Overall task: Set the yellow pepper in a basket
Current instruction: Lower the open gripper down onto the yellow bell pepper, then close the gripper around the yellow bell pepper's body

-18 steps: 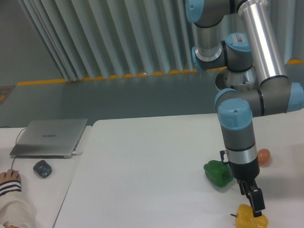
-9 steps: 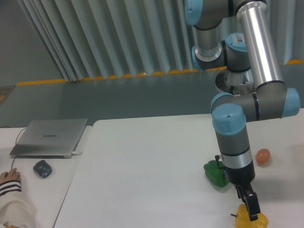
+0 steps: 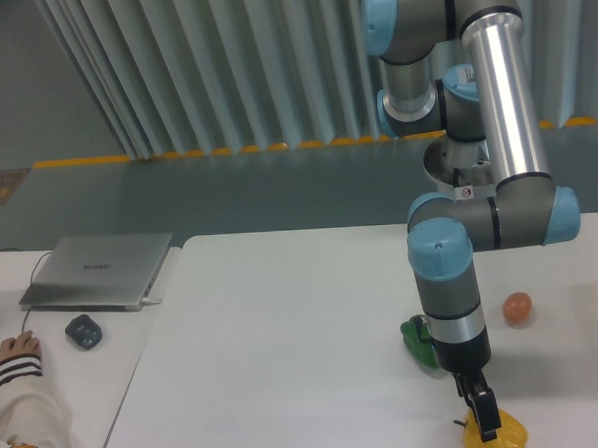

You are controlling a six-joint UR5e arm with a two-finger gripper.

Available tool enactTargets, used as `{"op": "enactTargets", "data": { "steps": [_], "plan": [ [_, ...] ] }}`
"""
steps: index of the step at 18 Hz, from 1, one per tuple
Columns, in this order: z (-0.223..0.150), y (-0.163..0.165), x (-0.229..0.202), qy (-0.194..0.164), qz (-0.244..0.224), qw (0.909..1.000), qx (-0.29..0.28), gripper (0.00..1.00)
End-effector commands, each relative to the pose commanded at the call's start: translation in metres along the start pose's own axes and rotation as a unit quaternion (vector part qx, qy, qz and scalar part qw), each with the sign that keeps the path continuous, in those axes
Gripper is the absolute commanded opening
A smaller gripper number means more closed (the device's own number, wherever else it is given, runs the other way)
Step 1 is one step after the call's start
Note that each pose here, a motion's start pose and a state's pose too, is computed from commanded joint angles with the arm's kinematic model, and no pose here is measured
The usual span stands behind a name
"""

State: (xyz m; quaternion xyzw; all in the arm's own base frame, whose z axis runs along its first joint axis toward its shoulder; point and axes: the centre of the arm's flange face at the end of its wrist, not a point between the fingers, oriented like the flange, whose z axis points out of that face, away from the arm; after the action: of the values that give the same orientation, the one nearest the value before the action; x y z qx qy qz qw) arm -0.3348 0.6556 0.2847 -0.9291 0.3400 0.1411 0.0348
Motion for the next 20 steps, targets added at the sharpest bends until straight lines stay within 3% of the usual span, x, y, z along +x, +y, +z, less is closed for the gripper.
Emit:
{"op": "enactTargets", "data": {
  "steps": [11,15,20],
  "plan": [
    [0.0027,0.0013,-0.0001,-0.002,-0.002,1.0000,-0.002,1.00],
    [0.0080,0.0087,0.0020,-0.007,0.001,0.9990,-0.044,1.00],
    [0.0104,0.0086,0.0033,-0.005,0.001,0.9990,-0.044,1.00]
  ]
}}
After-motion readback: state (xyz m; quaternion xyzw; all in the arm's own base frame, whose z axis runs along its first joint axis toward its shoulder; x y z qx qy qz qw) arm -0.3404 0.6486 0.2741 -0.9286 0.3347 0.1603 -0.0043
